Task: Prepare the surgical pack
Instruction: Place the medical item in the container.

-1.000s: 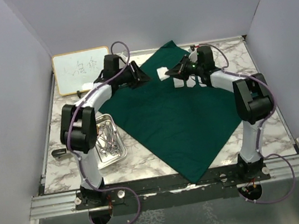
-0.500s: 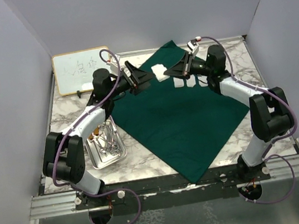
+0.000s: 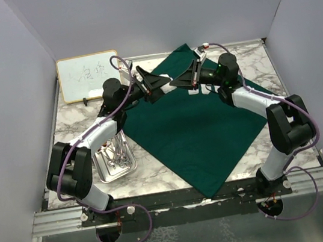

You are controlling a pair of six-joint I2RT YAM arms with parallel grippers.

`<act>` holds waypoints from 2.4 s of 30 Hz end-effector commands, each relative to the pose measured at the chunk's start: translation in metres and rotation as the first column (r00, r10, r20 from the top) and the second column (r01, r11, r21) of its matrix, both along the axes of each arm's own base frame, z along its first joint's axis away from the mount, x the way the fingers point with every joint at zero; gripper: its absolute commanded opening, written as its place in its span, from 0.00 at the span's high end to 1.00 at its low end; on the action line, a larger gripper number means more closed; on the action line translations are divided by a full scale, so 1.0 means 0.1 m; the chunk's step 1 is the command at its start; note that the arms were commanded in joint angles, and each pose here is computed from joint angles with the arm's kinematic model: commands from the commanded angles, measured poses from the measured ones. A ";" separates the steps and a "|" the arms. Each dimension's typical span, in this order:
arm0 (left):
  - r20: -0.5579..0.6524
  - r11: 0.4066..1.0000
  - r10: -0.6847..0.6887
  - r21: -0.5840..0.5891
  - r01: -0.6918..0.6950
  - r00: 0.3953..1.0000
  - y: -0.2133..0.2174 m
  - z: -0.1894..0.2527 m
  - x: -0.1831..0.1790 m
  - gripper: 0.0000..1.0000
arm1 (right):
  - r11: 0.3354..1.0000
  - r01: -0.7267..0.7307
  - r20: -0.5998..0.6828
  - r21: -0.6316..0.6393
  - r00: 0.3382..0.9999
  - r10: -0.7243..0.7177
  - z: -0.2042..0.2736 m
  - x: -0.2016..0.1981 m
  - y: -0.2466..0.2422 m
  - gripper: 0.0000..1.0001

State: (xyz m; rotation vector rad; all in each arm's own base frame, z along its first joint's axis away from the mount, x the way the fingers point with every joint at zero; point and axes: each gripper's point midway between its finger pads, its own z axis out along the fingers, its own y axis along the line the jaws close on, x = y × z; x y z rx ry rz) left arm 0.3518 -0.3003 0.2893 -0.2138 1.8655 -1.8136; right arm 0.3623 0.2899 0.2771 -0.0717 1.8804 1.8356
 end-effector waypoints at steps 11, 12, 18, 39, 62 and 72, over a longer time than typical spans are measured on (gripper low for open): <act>0.061 0.997 0.063 -0.058 -0.060 0.996 0.07 0.23 0.01 0.42 | 1.000 0.029 0.049 -0.009 0.998 -0.028 0.07 -0.09 -0.05 0.99; 0.065 0.996 0.068 -0.058 -0.064 0.996 0.08 0.24 0.02 0.43 | 1.000 0.029 0.046 -0.009 0.999 -0.028 0.07 -0.10 -0.05 0.99; 0.069 0.995 0.079 -0.060 -0.075 0.995 0.08 0.26 0.05 0.54 | 0.999 0.038 0.040 -0.007 0.998 -0.037 0.05 -0.12 -0.06 0.99; 0.057 0.995 0.089 -0.040 -0.087 0.994 0.08 0.13 0.06 0.64 | 0.999 0.054 0.045 -0.004 0.998 -0.054 0.07 -0.14 -0.09 0.99; 0.081 0.994 0.110 0.018 -0.112 0.991 0.09 0.02 0.12 1.00 | 0.999 0.039 0.071 -0.020 0.997 -0.037 0.05 -0.23 -0.10 0.84; 0.151 0.944 0.174 0.258 -0.208 0.973 0.76 -0.47 0.07 1.00 | 0.970 0.081 0.175 -0.227 0.984 -0.041 -0.24 -0.40 -0.31 0.49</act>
